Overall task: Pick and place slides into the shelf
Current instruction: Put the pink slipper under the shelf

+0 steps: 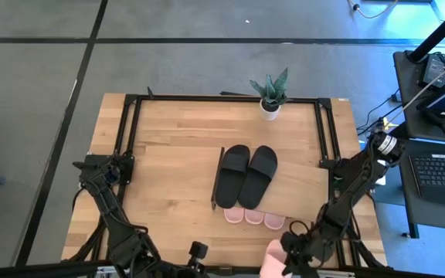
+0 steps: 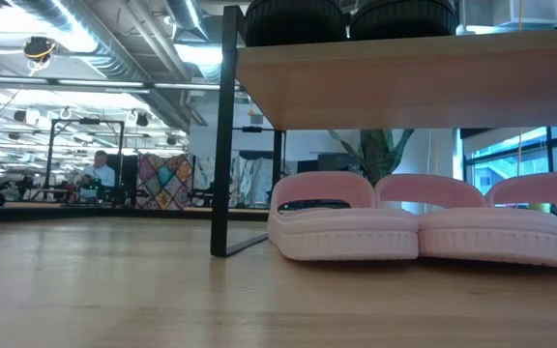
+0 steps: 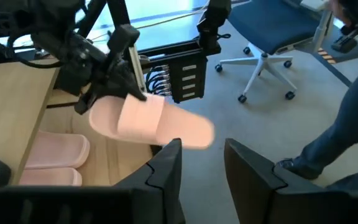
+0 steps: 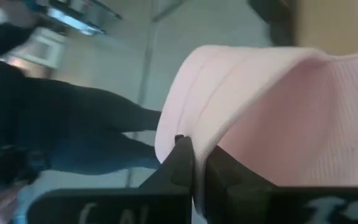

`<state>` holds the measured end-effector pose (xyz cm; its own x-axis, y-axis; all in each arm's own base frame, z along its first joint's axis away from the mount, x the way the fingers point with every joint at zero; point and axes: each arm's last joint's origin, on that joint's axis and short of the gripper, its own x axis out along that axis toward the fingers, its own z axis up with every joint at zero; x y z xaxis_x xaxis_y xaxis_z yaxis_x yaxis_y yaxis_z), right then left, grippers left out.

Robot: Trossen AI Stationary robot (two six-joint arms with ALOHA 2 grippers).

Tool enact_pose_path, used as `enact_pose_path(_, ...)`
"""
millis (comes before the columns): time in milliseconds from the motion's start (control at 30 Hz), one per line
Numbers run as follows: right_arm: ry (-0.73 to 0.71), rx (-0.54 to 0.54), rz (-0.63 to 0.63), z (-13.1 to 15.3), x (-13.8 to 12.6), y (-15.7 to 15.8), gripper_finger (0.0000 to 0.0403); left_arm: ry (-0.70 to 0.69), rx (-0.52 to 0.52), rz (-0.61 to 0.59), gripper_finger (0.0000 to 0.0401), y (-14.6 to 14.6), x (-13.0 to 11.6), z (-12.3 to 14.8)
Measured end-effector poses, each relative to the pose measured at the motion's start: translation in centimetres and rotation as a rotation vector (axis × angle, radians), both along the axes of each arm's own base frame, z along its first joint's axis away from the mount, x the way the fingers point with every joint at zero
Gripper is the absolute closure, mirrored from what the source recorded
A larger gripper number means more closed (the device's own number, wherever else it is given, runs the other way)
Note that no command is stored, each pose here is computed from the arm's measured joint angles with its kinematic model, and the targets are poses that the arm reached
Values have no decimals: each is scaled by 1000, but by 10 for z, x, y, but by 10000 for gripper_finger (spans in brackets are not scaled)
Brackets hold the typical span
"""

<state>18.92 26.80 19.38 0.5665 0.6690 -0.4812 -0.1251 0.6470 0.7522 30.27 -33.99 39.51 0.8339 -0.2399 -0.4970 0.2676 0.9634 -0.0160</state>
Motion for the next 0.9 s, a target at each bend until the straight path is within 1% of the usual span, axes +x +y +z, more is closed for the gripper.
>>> enact_pose_path(133, 103, -72, -35, -10, -9, -2, 392, 6, -19, 10, 290, 0, 0, 0)
enact_pose_path(333, 132, -118, -68, -13, -16, -2, 392, 8, -20, 7, 290, 0, 0, 0)
enact_pose_path(500, 203, -200, -89, -21, -20, -8, 392, 9, -21, 11, 290, 2, 2, 0)
enact_pose_path(600, 226, -232, -92, -23, -21, -11, 392, 9, -21, 20, 290, 4, 5, 0)
enact_pose_path(733, 292, -280, -114, -28, -25, -16, 392, 9, -21, 30, 290, 8, 9, 0)
enact_pose_path(900, 387, -298, -136, -32, -28, -20, 392, 9, -20, 41, 290, 11, 12, 0)
